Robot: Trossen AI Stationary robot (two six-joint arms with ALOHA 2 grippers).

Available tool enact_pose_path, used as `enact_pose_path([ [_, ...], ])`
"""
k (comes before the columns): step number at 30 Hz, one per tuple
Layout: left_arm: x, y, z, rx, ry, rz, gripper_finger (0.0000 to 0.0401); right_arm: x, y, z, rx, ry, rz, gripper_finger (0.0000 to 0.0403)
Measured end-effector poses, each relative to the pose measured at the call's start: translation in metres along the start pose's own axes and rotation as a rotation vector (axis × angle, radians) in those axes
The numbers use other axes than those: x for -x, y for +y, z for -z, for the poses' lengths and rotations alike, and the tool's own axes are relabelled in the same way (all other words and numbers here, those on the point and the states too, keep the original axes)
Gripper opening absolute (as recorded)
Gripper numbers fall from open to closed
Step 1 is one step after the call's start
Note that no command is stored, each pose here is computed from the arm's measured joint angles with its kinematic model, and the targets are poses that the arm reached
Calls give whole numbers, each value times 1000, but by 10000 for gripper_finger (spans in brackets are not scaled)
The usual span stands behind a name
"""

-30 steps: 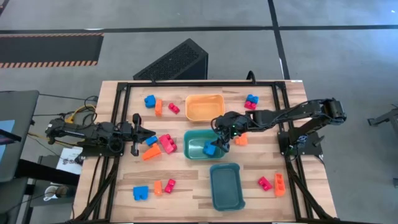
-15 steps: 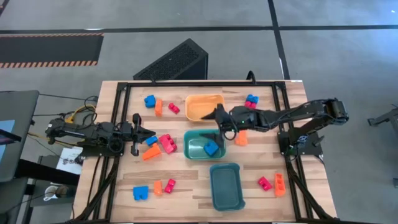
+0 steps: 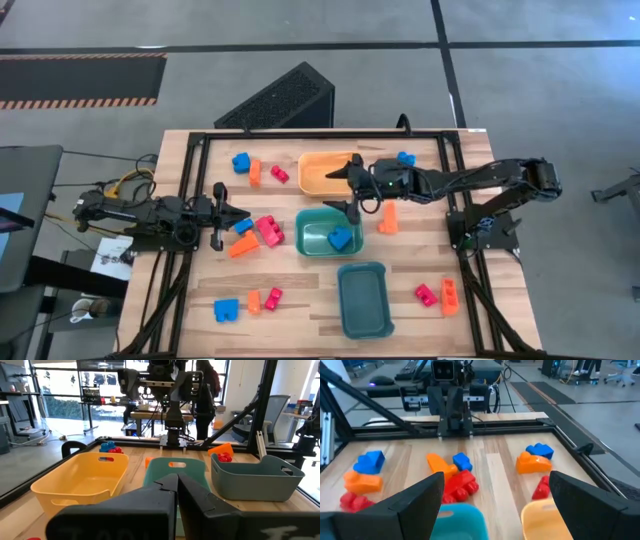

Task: Sort & place blocks by color
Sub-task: Put the orange game piece into the orange bin

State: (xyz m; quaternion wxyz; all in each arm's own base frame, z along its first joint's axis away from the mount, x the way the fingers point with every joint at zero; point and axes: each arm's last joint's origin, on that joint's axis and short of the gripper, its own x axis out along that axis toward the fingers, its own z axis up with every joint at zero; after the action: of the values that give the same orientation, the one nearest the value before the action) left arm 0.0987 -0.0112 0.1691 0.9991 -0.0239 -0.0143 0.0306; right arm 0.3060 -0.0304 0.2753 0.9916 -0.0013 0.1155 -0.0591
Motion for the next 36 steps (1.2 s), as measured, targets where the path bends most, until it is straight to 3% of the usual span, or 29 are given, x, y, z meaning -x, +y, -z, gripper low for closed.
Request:
enact_pose_path([
  [6,0,0,0,0,0,0,0,32,-16,30,-54,-152,35,379],
  [10,0,0,0,0,0,0,0,63,-29,31,-82,-296,84,379],
  [20,0,0,0,0,0,0,0,94,-32,40,-6,-385,128,379],
  [30,0,0,0,0,0,0,0,101,-31,27,25,-542,131,379],
  [36,0,0,0,0,0,0,0,115,-21,11,25,-717,19,379],
])
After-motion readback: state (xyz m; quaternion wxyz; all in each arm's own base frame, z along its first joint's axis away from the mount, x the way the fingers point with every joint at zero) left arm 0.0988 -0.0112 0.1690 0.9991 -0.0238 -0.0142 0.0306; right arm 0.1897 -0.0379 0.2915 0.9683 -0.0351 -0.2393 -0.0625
